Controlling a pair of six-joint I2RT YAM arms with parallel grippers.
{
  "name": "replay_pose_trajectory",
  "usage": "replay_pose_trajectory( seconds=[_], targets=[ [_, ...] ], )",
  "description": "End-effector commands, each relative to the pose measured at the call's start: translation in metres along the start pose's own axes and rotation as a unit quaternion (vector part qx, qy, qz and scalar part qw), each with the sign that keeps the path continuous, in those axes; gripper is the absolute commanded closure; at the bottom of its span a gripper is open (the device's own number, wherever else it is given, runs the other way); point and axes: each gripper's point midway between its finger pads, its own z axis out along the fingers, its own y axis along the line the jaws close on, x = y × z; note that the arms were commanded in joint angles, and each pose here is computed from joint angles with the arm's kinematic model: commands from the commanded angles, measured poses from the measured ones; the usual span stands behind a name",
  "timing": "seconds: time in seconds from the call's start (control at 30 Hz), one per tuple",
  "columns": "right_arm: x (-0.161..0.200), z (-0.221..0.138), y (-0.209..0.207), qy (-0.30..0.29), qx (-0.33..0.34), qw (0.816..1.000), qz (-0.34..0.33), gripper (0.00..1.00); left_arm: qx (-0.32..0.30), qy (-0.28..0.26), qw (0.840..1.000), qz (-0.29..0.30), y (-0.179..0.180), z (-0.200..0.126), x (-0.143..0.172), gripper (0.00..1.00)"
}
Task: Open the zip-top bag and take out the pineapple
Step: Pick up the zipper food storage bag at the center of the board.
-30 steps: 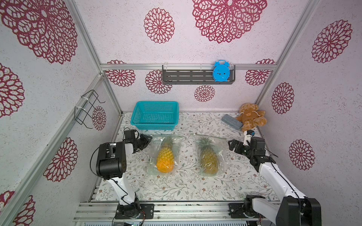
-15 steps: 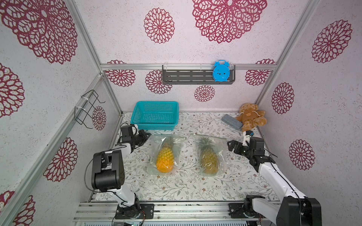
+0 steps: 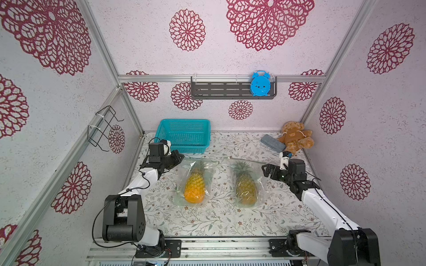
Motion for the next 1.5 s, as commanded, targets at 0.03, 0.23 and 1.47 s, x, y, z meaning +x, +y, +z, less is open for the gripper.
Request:
replay_pose_trajectory(
  seconds=[0.03,0.23,1.47],
  targets=[
    [-0.015,-0.001,0.013,-0.016,-0.012,1.0,-0.016,0.01,-0.068,-0.006,0.997,-0.034,0.046,0.001,-0.001,0.63],
    [-0.016,-0.001,0.013,-0.015,-0.008,1.0,-0.02,0.01,-0.051,0.015,0.996,-0.067,0.074,0.033,0.0,0.26],
    [-0.05,-0.021,0.071,-0.058,-0.078,0.994,-0.043,0.01,0.082,0.02,0.995,0.058,-0.063,-0.006,0.004,1.0]
  ],
)
